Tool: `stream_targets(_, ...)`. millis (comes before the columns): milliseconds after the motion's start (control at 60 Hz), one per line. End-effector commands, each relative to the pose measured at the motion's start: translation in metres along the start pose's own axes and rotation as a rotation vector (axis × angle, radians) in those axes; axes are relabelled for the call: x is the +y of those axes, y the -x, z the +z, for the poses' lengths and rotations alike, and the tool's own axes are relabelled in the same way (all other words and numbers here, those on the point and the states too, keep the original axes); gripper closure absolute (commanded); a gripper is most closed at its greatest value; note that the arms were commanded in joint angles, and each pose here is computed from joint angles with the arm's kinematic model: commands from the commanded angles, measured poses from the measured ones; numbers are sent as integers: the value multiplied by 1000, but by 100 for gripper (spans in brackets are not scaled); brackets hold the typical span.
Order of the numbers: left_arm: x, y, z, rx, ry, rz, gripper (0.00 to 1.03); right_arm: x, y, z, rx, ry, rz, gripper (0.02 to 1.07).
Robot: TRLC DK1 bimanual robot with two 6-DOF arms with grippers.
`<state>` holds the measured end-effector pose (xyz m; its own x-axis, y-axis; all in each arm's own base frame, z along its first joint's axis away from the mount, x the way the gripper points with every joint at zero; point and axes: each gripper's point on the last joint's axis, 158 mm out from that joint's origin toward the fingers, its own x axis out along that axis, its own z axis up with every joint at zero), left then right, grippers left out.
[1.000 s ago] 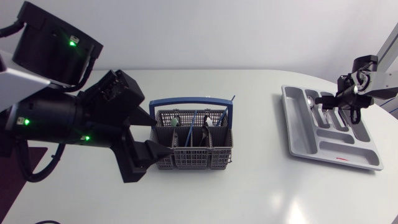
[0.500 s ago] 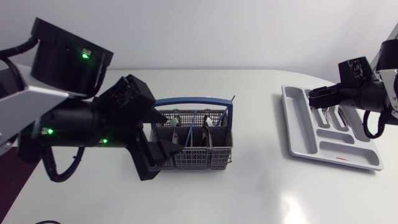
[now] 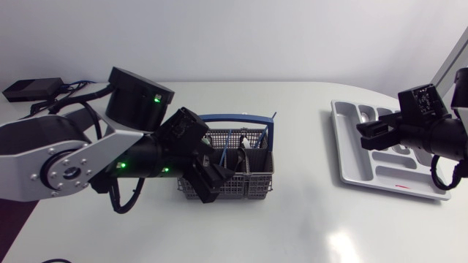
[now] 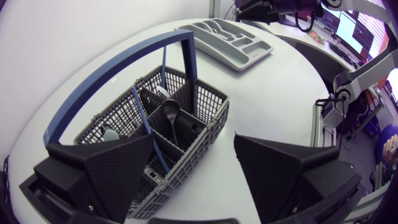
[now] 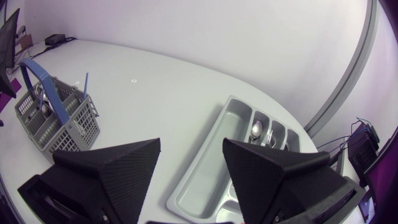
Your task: Sort the cutlery from the basket into the organizer compartments.
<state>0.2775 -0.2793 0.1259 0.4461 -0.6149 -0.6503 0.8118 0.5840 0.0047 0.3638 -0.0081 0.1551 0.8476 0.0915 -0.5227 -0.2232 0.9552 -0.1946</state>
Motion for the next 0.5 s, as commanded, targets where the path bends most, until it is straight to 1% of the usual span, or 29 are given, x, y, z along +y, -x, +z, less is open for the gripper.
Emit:
stream_targets(0, 9, -9, -5, 18, 43, 34, 16, 9, 0, -11, 15, 22, 21, 34)
stream_targets(67, 16, -12, -2, 11, 53, 72, 17, 10, 0, -14, 17, 21, 23, 34)
stream_targets(117, 19, -15, 0, 4, 65, 89, 22, 10, 0, -15, 18, 22, 24, 34)
stream_targets(167, 23, -17, 3, -2, 69, 102, 24, 11, 0, -16, 18, 22, 24, 34)
stream_targets(383, 35, -26, 5, -2, 83, 165, 24, 13, 0, -22, 13, 24, 22, 34)
stream_targets(483, 44, -29, 8, -24, 88, 216, 24, 14, -2, -26, 14, 22, 22, 34)
